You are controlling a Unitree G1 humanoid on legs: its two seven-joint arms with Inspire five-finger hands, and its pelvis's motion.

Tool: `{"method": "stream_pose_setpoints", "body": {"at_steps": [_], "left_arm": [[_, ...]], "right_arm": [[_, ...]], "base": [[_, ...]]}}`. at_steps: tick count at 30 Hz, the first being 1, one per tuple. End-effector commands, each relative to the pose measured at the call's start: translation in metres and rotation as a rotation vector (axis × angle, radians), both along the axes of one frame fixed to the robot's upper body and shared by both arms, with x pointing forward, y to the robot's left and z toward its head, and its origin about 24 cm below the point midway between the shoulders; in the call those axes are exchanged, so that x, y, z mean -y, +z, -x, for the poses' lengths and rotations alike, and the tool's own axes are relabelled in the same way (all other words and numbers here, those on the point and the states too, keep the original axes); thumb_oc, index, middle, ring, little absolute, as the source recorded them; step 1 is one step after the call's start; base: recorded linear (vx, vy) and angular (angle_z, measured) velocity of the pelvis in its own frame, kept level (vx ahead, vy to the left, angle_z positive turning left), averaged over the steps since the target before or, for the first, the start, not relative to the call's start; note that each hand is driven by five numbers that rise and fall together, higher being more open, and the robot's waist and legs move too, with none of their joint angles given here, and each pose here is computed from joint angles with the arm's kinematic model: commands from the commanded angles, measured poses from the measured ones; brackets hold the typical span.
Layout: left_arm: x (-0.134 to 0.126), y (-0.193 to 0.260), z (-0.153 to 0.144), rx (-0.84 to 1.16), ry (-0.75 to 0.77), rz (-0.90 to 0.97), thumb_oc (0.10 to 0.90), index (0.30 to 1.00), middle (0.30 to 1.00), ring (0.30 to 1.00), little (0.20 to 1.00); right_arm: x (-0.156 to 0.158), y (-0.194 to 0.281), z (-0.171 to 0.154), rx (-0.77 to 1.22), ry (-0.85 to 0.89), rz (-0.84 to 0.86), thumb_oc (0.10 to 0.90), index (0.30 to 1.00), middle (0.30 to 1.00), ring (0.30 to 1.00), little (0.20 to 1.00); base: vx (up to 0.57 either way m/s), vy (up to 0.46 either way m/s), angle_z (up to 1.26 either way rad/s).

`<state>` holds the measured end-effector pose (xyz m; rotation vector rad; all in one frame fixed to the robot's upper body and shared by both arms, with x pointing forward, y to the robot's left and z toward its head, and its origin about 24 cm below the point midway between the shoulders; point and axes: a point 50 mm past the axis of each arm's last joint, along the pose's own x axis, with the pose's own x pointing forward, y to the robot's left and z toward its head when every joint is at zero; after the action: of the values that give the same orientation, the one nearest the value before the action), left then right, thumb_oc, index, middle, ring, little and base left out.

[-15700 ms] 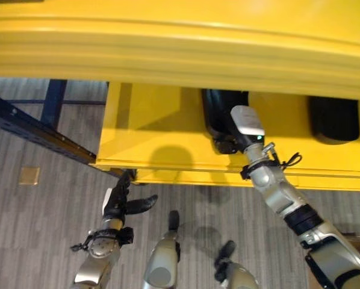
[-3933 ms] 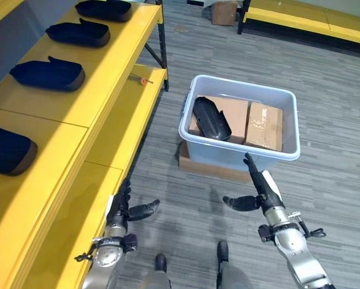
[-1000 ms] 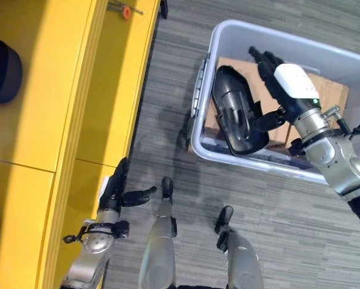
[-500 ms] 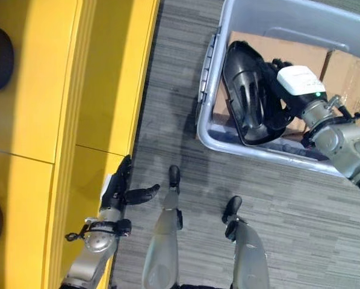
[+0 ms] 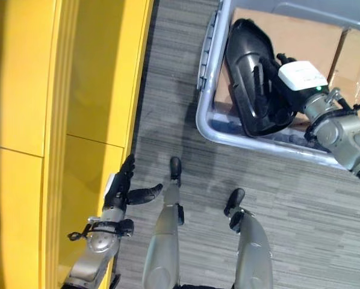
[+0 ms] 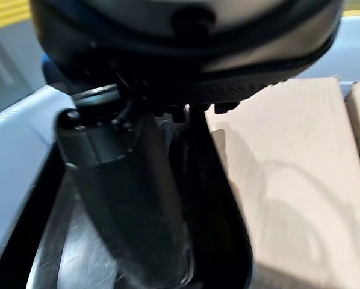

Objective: Move parts from the plastic box to the shelf.

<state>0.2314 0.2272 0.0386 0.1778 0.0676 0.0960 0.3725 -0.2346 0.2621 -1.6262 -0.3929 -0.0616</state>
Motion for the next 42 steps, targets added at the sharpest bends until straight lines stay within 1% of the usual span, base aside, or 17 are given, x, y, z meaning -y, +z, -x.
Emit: {"method": "stream_pose_setpoints", "body": {"at_steps": [1, 9, 11, 15, 18, 20, 21, 22, 26, 27, 30, 33, 34, 35, 37, 38, 42], "left_arm": [[0.011, 0.027, -0.006, 0.165, -0.018, 0.057, 0.900, 1.000, 1.000, 1.000, 1.000], [0.016, 0.028, -0.009, 0.175, -0.022, 0.057, 0.900, 1.000, 1.000, 1.000, 1.000], [0.017, 0.029, -0.011, 0.182, -0.027, 0.054, 0.900, 1.000, 1.000, 1.000, 1.000], [0.020, 0.029, -0.013, 0.184, -0.036, 0.055, 0.900, 1.000, 1.000, 1.000, 1.000], [0.023, 0.030, -0.015, 0.194, -0.038, 0.061, 0.900, 1.000, 1.000, 1.000, 1.000], [0.029, 0.033, -0.019, 0.208, -0.037, 0.085, 0.900, 1.000, 1.000, 1.000, 1.000], [0.030, 0.033, -0.020, 0.208, -0.036, 0.090, 0.900, 1.000, 1.000, 1.000, 1.000], [0.030, 0.033, -0.020, 0.208, -0.036, 0.089, 0.900, 1.000, 1.000, 1.000, 1.000], [0.034, 0.035, -0.023, 0.216, -0.039, 0.101, 0.900, 1.000, 1.000, 1.000, 1.000], [0.034, 0.035, -0.023, 0.216, -0.039, 0.101, 0.900, 1.000, 1.000, 1.000, 1.000], [0.035, 0.034, -0.023, 0.208, -0.040, 0.102, 0.900, 1.000, 1.000, 1.000, 1.000], [0.035, 0.033, -0.024, 0.201, -0.035, 0.100, 0.900, 1.000, 1.000, 1.000, 1.000], [0.034, 0.033, -0.025, 0.197, -0.029, 0.100, 0.900, 1.000, 1.000, 1.000, 1.000], [0.034, 0.032, -0.025, 0.193, -0.027, 0.103, 0.900, 1.000, 1.000, 1.000, 1.000], [0.034, 0.032, -0.025, 0.192, -0.028, 0.102, 0.900, 1.000, 1.000, 1.000, 1.000], [0.033, 0.031, -0.026, 0.181, -0.021, 0.101, 0.900, 1.000, 1.000, 1.000, 1.000], [0.030, 0.030, -0.026, 0.172, -0.011, 0.098, 0.900, 1.000, 1.000, 1.000, 1.000]], "right_arm": [[0.010, 0.033, 0.000, 0.099, -0.069, 0.096, 0.900, 1.000, 1.000, 1.000, 1.000], [0.023, 0.015, -0.010, 0.013, -0.168, 0.203, 0.900, 1.000, 1.000, 1.000, 1.000], [0.035, 0.007, -0.014, -0.047, -0.251, 0.323, 0.900, 1.000, 1.000, 1.000, 1.000], [0.048, 0.000, -0.016, -0.091, -0.322, 0.362, 0.900, 1.000, 1.000, 1.000, 1.000], [0.063, -0.007, -0.016, -0.105, -0.398, 0.273, 0.900, 1.000, 1.000, 1.000, 1.000], [0.077, -0.016, -0.017, -0.069, -0.482, -0.034, 0.900, 1.000, 1.000, 1.000, 1.000], [0.080, -0.018, -0.017, -0.060, -0.505, -0.089, 0.900, 1.000, 1.000, 1.000, 1.000], [0.080, -0.018, -0.017, -0.060, -0.505, -0.091, 0.900, 1.000, 1.000, 1.000, 1.000], [0.087, -0.033, -0.016, -0.049, -0.561, -0.334, 0.900, 1.000, 1.000, 1.000, 1.000], [0.087, -0.033, -0.016, -0.049, -0.561, -0.334, 0.900, 1.000, 1.000, 1.000, 1.000], [0.093, -0.045, -0.014, -0.061, -0.593, -0.463, 0.900, 1.000, 1.000, 1.000, 1.000], [0.096, -0.055, -0.012, -0.064, -0.612, -0.612, 0.900, 1.000, 1.000, 1.000, 1.000], [0.097, -0.061, -0.011, -0.061, -0.617, -0.728, 0.900, 1.000, 1.000, 1.000, 1.000], [0.097, -0.066, -0.010, -0.065, -0.620, -0.780, 0.900, 1.000, 1.000, 1.000, 1.000], [0.097, -0.066, -0.010, -0.066, -0.621, -0.781, 0.900, 1.000, 1.000, 1.000, 1.000], [0.096, -0.073, -0.010, -0.060, -0.615, -0.918, 0.900, 1.000, 1.000, 1.000, 1.000], [0.088, -0.075, -0.013, -0.040, -0.581, -1.040, 0.900, 1.000, 1.000, 1.000, 1.000]], "base": [[0.00, 0.000, 0.00], [0.02, 0.002, 0.02], [0.02, 0.010, 0.02], [0.02, 0.000, 0.07], [0.01, 0.004, 0.03], [0.01, 0.043, 0.10], [0.01, 0.028, 0.17], [0.00, 0.000, 0.00], [0.01, 0.043, 0.01], [0.00, 0.000, 0.00], [0.00, 0.000, 0.00], [0.00, 0.000, 0.00], [0.00, 0.000, 0.00], [0.00, 0.000, 0.00], [0.00, 0.000, 0.00], [0.00, 0.000, 0.00], [0.00, 0.000, 0.00]]}}
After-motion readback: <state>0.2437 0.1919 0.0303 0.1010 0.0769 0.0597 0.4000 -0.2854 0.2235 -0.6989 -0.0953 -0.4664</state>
